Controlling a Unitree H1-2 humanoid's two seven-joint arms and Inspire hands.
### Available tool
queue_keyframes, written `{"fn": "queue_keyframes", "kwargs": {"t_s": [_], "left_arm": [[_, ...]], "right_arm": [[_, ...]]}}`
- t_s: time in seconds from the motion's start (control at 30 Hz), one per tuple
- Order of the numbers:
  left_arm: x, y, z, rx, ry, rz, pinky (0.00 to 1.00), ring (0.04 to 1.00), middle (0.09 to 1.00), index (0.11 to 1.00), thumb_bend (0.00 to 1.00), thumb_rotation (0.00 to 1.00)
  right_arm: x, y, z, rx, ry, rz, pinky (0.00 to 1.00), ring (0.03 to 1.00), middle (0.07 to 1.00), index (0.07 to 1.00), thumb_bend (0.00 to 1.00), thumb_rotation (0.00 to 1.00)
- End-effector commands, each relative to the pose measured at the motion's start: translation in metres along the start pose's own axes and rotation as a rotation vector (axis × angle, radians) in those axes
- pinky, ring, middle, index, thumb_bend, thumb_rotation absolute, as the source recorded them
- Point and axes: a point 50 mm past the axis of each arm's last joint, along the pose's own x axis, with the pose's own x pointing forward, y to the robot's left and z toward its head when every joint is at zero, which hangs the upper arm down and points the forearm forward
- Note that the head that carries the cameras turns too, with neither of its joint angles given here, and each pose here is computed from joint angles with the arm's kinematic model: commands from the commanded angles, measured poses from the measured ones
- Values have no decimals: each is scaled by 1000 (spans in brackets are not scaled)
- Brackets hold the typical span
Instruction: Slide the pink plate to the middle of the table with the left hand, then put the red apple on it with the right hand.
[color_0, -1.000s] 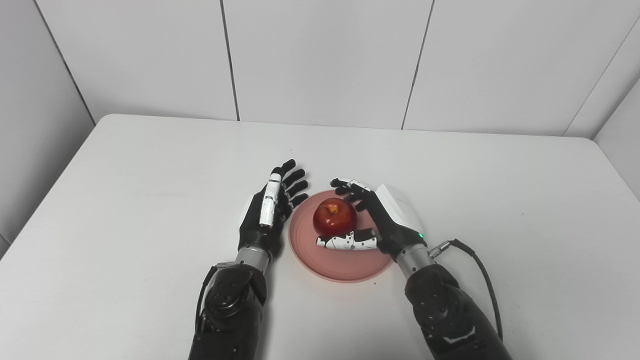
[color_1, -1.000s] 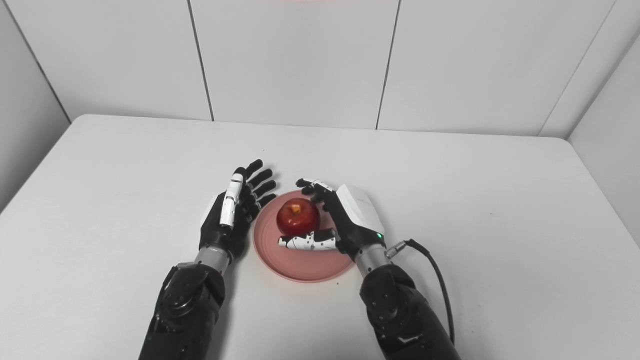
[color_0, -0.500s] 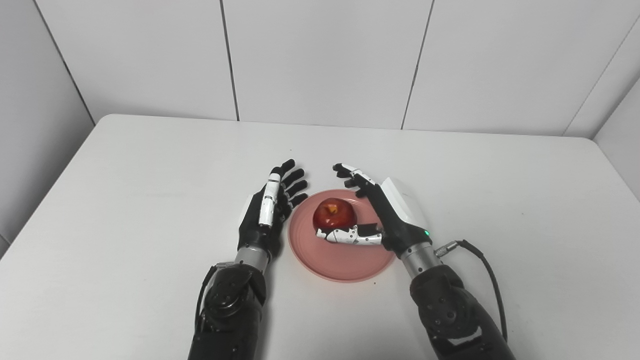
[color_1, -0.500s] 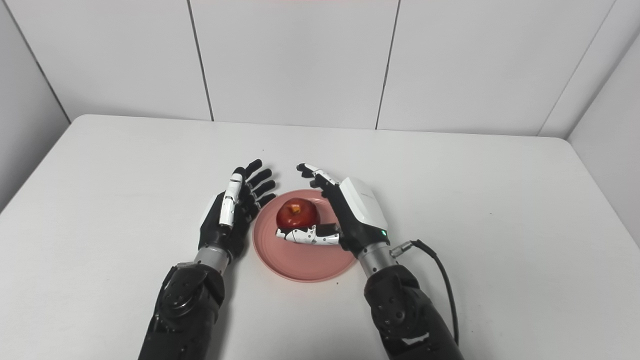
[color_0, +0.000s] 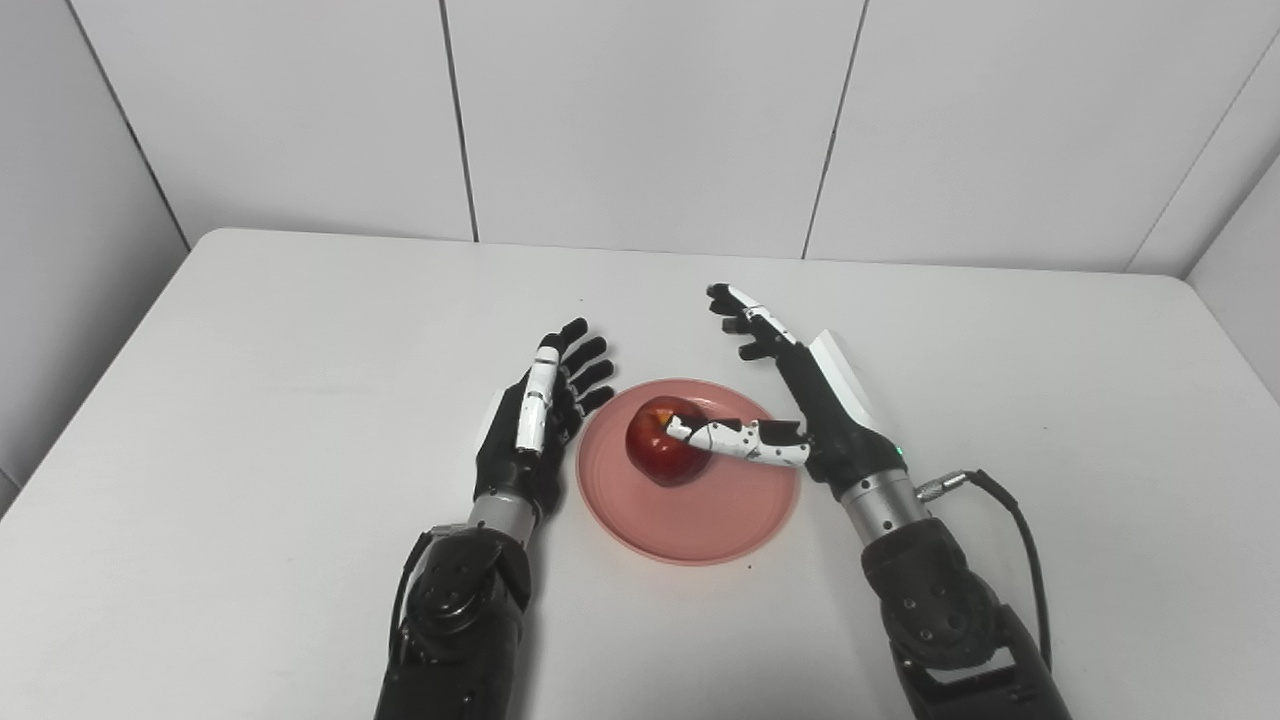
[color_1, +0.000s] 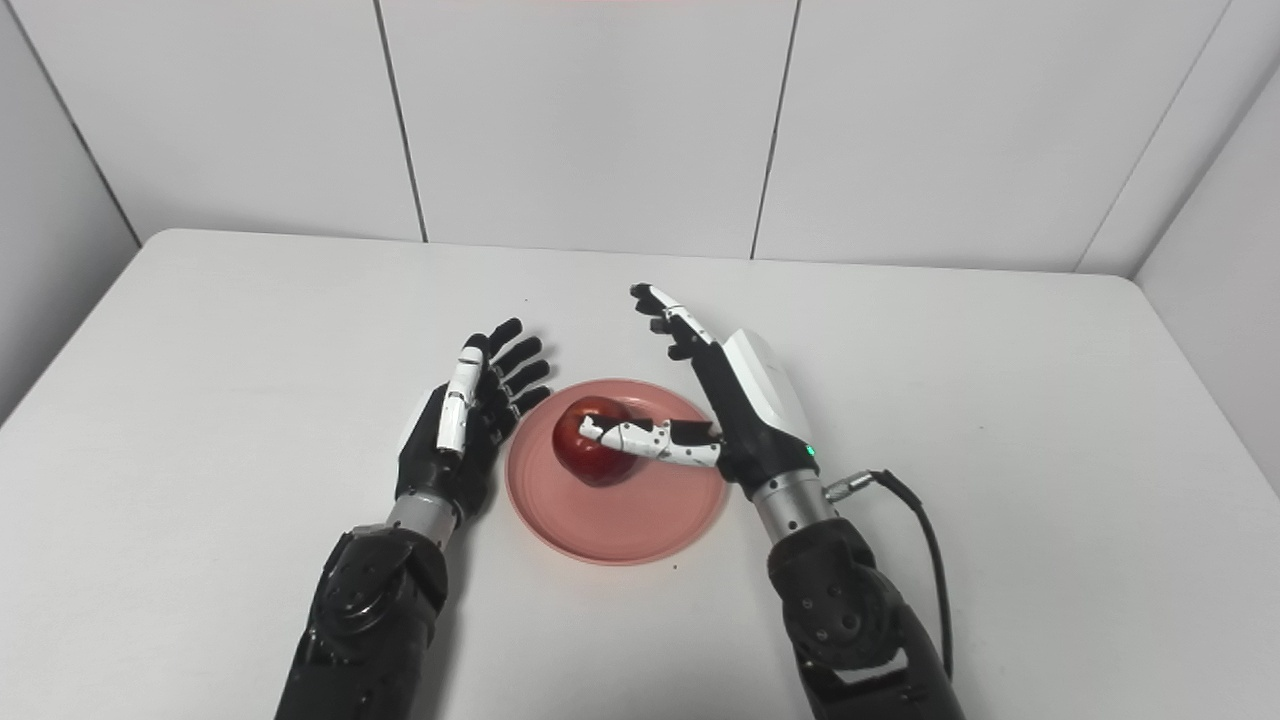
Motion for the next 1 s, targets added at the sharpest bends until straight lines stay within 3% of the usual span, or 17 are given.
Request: {"fn": "queue_keyframes", "kwargs": {"t_s": [0.0,0.23,0.6,0.77,0.97], "left_arm": [[2,1,1,-6,8,-3,848,857,874,867,360,1000],[1,1,1,-13,6,-3,851,858,878,871,359,1000],[1,-1,4,-16,2,-1,842,850,871,865,362,1000],[0,-1,5,-13,2,-3,845,852,871,866,364,1000],[0,0,5,-12,2,-3,843,854,873,867,364,1000]], "right_arm": [[5,-16,15,-16,-84,-70,775,840,863,885,1000,617],[-1,-31,4,2,-28,-154,777,846,859,887,1000,697],[-9,-44,-10,-2,69,-238,763,824,846,874,962,991],[-14,-44,-17,42,96,-261,774,818,848,876,896,1000],[-18,-40,-28,140,116,-248,799,852,882,898,896,1000]]}}
